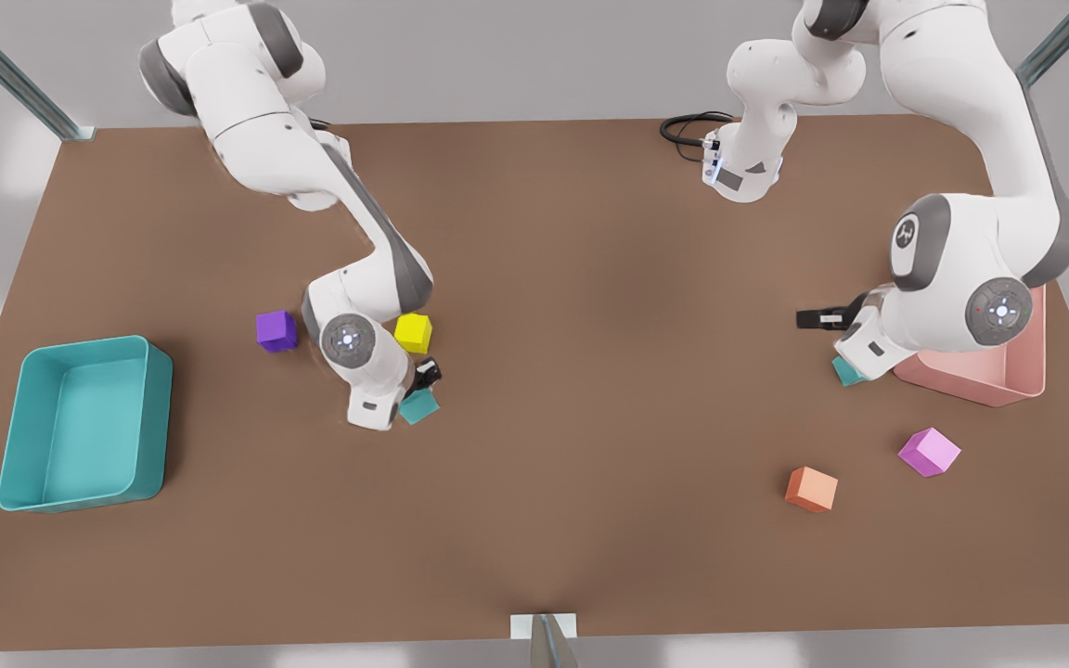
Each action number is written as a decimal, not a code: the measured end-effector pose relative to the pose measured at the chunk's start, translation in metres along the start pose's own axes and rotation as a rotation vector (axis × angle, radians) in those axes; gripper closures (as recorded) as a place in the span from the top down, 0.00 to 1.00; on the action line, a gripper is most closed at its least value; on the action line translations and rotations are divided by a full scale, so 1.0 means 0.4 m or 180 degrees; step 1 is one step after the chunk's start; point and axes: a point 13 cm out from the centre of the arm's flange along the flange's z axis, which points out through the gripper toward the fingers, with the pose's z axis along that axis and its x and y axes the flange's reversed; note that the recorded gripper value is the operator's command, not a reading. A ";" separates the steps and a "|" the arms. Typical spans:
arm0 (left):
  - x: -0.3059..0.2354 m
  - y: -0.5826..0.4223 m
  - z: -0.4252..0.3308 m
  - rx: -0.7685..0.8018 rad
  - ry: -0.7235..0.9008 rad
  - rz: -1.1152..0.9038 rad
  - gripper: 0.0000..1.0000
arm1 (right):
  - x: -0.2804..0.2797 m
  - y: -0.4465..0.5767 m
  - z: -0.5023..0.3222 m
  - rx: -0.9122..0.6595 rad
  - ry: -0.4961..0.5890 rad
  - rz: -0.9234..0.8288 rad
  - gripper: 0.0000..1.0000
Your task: Stack the two blue cubes on top of each other
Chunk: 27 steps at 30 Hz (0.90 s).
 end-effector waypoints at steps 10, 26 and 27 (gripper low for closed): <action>-0.196 0.330 0.343 0.0070 -0.0261 -0.0558 1.00 | -0.138 0.653 0.308 -0.0218 0.0018 0.0825 0.56; -0.197 0.521 0.554 0.0137 -0.0396 -0.0847 1.00 | -0.209 0.486 -0.130 -0.0483 -0.0331 0.2682 1.00; -0.191 0.527 0.565 0.0143 -0.0382 -0.0856 1.00 | -0.201 0.336 -0.225 -0.0533 -0.0262 0.2944 1.00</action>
